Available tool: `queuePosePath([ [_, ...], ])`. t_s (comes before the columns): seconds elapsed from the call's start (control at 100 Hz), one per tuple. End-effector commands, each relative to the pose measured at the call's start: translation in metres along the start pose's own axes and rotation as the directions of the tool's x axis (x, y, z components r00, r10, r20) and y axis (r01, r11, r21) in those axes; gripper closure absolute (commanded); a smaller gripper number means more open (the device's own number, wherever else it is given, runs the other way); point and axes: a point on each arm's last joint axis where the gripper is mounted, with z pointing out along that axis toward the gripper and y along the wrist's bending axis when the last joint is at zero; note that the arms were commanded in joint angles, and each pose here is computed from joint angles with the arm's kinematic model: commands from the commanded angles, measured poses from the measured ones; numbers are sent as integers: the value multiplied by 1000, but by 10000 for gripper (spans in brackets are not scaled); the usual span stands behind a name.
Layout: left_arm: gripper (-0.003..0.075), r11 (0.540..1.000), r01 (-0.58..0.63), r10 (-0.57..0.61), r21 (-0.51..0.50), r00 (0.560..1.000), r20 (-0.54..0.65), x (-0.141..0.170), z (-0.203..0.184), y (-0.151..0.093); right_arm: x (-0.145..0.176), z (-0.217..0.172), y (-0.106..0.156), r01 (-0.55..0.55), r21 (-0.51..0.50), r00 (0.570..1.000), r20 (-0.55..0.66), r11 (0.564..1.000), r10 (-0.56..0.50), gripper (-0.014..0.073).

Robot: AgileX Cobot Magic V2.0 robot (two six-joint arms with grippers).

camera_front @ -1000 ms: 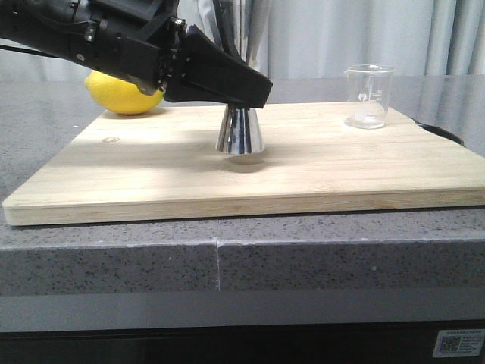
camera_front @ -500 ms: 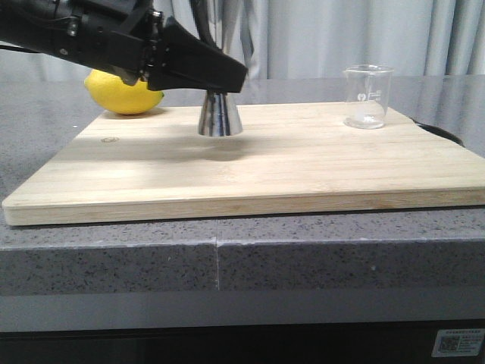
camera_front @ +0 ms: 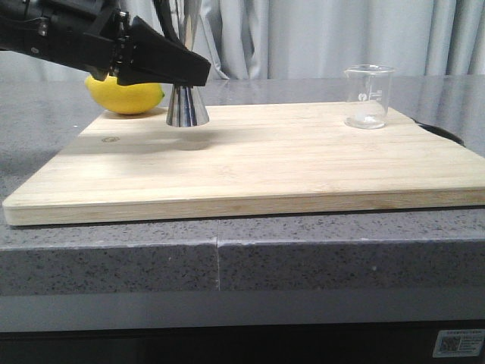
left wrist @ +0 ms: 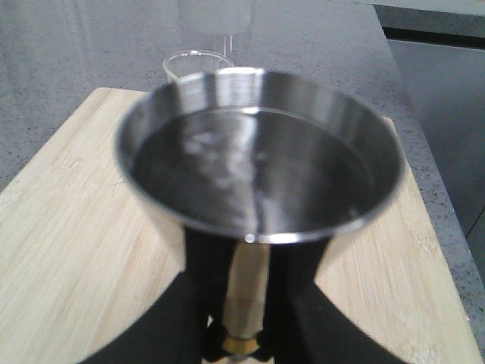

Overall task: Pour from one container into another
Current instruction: 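Slide the steel jigger with the left gripper toward the lemon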

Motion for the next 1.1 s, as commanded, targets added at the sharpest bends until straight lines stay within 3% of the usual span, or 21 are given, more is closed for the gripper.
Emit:
queuePosePath([
  [0.0, 739, 998, -62, 64, -19, 988, 142, -37, -11, -5, -17, -3, -3, 8, 26, 994, 108, 1000, -11, 103],
  [1.09, 739, 993, -42, 53, -110, 994, 94, -21, -6, 10, -17, -3, -3, 8, 26, 994, 108, 1000, -11, 103],
])
